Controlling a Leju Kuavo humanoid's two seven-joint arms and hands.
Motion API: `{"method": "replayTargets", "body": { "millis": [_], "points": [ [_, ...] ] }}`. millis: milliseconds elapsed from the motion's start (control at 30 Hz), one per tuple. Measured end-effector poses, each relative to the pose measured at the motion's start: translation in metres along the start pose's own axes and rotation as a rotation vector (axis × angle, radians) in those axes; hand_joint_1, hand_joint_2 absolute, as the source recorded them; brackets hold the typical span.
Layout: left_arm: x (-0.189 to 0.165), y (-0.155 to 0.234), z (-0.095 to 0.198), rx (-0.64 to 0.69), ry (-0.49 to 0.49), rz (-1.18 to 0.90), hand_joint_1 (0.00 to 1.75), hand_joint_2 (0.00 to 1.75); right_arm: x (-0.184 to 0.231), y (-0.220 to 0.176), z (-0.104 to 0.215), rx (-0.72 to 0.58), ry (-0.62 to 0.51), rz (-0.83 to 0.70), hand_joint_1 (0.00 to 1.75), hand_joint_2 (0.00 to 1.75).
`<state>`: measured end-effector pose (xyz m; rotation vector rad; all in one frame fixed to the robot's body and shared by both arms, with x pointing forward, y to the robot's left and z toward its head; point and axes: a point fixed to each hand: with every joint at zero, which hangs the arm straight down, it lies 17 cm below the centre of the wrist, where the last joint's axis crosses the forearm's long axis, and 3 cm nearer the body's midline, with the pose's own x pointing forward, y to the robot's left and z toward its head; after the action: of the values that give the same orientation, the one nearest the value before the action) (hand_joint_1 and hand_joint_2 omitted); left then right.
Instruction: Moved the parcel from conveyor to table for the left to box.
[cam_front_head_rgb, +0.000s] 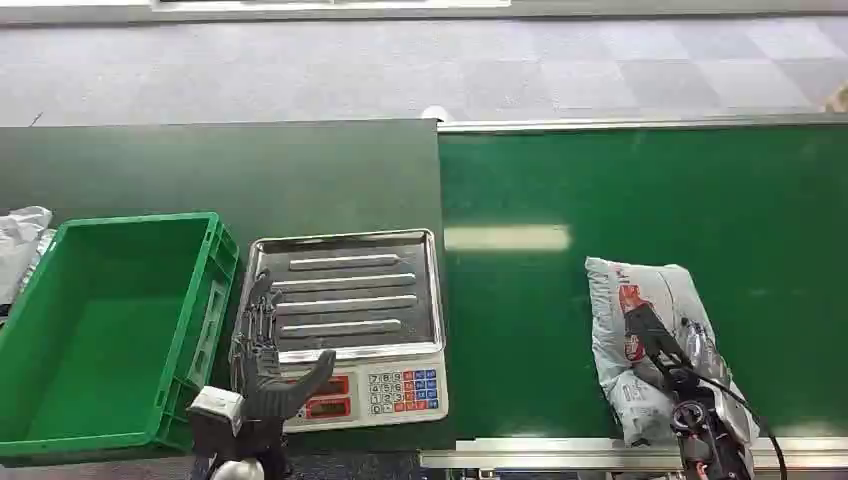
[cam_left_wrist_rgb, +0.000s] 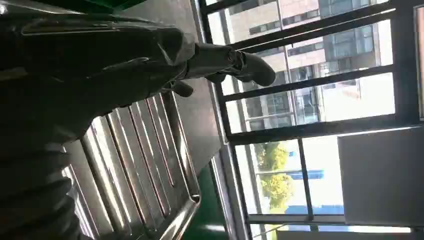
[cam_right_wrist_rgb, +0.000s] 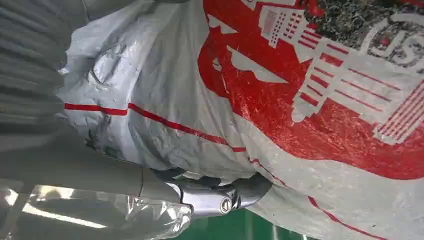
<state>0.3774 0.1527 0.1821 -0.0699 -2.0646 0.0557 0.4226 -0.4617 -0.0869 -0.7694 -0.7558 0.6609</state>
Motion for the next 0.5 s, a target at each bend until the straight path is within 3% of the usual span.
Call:
{"method": "replayTargets", "body": {
  "millis": [67,100,133,500],
  "points": [
    [0.000,-0.001,0.000,-0.002,0.000,0.001,0.00,1.75,-0.001,0.002,0.000,0.007,0.003,0.000,0.00,1.75],
    [0.000,-0.001,0.000,-0.003,0.000,0.002,0.00,1.75,-0.001,0.003,0.000,0.010,0.004,0.001,0.77,1.75],
    [0.000,-0.002,0.000,-0.004,0.000,0.002,0.00,1.75,-0.001,0.003,0.000,0.012,0.005,0.001,1.75,1.75],
    [0.000,0.007,0.005,0.036,0.010,-0.011,0.00,1.75,0.038,-0.021,-0.001,-0.089,-0.125,-0.097,1.71,1.75]
  ]
}}
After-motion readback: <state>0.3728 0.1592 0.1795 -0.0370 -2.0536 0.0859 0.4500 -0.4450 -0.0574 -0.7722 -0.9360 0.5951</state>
